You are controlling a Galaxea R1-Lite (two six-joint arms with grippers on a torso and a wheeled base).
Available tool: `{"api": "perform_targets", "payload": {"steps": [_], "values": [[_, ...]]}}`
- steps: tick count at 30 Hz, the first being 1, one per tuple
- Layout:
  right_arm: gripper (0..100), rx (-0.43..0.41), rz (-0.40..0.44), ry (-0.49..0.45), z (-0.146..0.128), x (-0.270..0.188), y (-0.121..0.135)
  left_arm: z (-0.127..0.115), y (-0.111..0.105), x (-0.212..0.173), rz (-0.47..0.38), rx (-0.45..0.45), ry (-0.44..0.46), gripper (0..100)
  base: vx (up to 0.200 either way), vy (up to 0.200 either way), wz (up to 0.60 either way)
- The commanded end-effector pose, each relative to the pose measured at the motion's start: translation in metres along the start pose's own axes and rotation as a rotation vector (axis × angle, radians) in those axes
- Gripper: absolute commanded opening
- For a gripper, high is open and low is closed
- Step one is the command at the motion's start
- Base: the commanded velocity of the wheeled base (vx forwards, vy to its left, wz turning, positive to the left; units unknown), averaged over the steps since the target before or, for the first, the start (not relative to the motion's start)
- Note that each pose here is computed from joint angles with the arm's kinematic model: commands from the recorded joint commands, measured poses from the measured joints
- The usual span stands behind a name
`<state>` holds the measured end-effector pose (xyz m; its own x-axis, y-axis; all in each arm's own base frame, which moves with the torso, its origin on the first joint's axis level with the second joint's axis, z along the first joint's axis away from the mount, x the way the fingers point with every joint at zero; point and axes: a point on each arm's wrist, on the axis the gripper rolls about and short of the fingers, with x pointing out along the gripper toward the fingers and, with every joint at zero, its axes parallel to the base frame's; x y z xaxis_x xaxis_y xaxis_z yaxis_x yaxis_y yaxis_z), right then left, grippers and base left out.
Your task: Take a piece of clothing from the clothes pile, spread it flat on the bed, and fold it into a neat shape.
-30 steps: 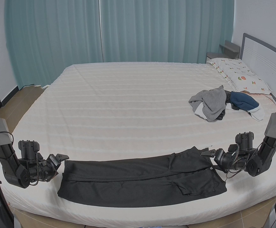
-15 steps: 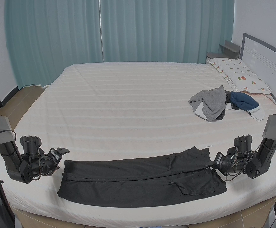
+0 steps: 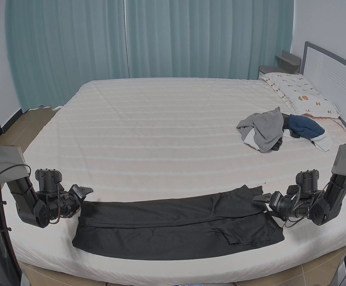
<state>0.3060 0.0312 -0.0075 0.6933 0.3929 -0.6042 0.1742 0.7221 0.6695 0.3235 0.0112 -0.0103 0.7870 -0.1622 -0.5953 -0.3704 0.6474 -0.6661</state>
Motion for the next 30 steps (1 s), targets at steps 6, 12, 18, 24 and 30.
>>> {"api": "perform_targets", "payload": {"steps": [6, 12, 18, 24, 30], "values": [[100, 0.019, 0.006, -0.071, 0.018, -0.010, -0.004, 0.007, 0.008, 0.009, 0.061, -0.020, -0.071, 0, 0.000, 0.000, 0.00], [100, 0.031, 0.008, -0.089, 0.025, -0.008, -0.008, 0.013, 0.008, 0.005, 0.062, -0.078, -0.108, 0, 0.000, 0.000, 0.00], [100, 0.052, 0.011, -0.094, 0.029, 0.001, -0.009, 0.014, 0.010, 0.007, 0.064, -0.081, -0.108, 0, 0.000, 0.000, 0.00], [100, 0.096, 0.026, -0.112, 0.040, 0.020, -0.012, 0.018, 0.012, 0.008, 0.066, -0.088, -0.120, 0, 0.000, 0.000, 0.00], [100, 0.099, 0.030, -0.106, 0.041, 0.032, -0.013, 0.019, 0.012, 0.009, 0.067, -0.090, -0.123, 0, 0.000, 0.000, 0.00]]}}
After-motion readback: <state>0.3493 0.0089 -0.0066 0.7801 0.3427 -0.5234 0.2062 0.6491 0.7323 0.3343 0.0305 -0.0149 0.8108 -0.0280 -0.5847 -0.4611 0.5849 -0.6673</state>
